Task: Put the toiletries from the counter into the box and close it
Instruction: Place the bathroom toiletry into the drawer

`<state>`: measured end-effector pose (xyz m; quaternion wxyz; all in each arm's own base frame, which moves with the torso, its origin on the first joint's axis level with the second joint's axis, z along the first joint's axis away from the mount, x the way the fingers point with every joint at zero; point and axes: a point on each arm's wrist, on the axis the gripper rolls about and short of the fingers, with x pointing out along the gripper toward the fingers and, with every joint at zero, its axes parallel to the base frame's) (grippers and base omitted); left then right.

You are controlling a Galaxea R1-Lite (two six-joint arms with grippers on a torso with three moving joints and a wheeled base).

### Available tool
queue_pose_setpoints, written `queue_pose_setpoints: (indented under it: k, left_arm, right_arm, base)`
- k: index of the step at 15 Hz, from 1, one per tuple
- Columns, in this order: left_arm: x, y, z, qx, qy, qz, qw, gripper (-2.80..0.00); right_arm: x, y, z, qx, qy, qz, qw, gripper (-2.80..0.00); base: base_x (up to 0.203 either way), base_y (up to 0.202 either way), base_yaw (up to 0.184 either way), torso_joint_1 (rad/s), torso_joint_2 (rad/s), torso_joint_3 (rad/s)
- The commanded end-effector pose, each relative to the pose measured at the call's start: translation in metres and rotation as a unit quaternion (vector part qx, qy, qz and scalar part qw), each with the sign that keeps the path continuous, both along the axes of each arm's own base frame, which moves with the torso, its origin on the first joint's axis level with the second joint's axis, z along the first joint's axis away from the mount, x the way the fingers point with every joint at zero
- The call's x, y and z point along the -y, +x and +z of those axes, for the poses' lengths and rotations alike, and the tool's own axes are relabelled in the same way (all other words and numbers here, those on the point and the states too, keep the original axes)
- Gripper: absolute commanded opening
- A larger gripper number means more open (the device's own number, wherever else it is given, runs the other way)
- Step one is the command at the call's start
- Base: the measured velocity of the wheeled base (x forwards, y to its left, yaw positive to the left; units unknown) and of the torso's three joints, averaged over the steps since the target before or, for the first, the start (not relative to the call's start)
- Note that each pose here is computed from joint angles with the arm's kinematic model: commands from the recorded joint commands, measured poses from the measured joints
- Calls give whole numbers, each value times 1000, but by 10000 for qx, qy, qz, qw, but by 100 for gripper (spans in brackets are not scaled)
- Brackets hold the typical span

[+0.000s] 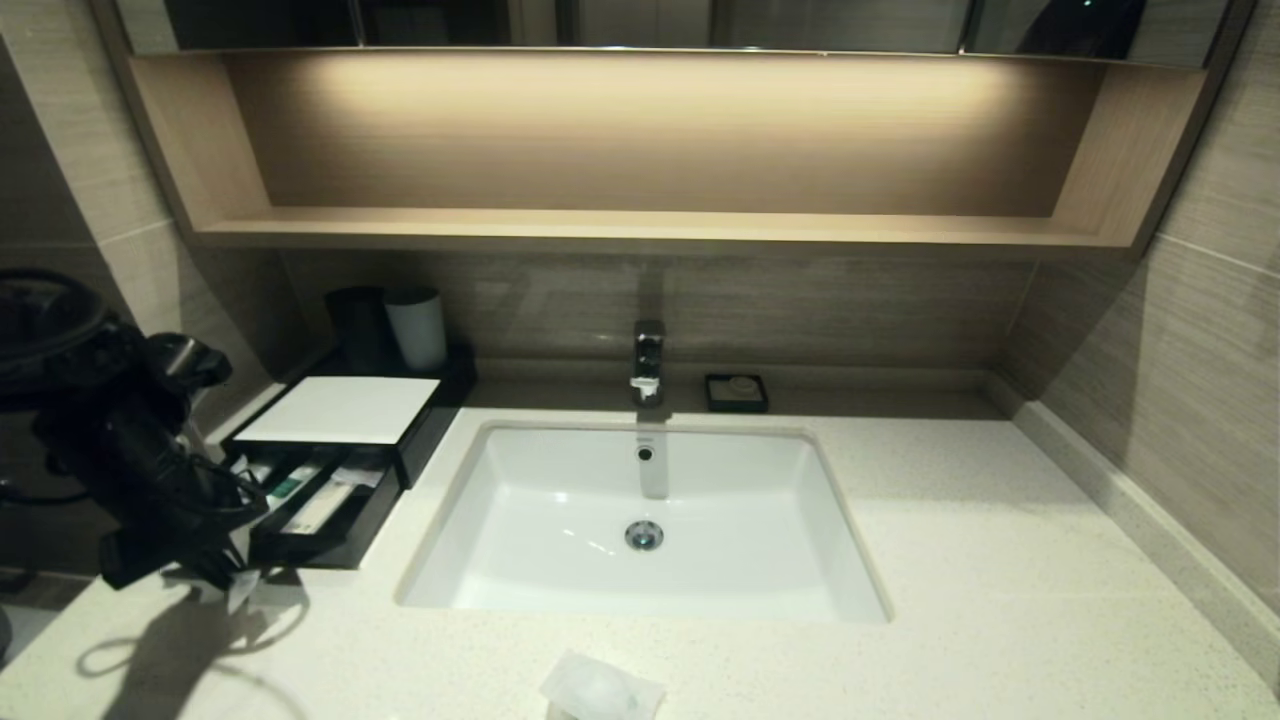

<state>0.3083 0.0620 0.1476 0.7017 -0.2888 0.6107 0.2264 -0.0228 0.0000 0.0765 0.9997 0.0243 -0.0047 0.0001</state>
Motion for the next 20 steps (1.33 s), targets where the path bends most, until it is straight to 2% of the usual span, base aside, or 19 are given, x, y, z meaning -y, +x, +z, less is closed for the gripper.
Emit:
queue_pose_setpoints:
  k: [1,5,8,10,13,16,20]
  left_arm:
    - [-4,-2,12,192,44,58,9998,-280]
    - [-5,-4,38,621,205,-264,9975,-280]
    - [-5,-15,46,460,241,-632,9966,-280]
    - [-7,-27,57,519,349,-957,9934,-280]
    - [-21,-33,72,682,667,-1658,9815,-280]
    - [-41,-39,76,426,803,-2400,9665,-280]
    - [-62,-41,67,39,969,-3282,9396,-280]
  right_arm:
    - [0,0,0,-8,3,0,10000,-280]
    - [0,0,0,-8,3,0,10000,-280]
    - [0,0,0,-1,3,0,10000,-280]
    - [0,0,0,-8,3,0,10000,-280]
    - [0,0,0,-8,3,0,10000,-280]
    - [0,0,0,-8,3,0,10000,-280]
    - [0,0,0,-8,3,0,10000,-280]
  base:
    - [0,0,0,0,0,0]
    - [0,0,0,0,0,0]
    - [0,0,0,0,0,0]
    - [0,0,0,0,0,0]
    - [0,0,0,0,0,0]
    - [0,0,0,0,0,0]
    - [0,0,0,0,0,0]
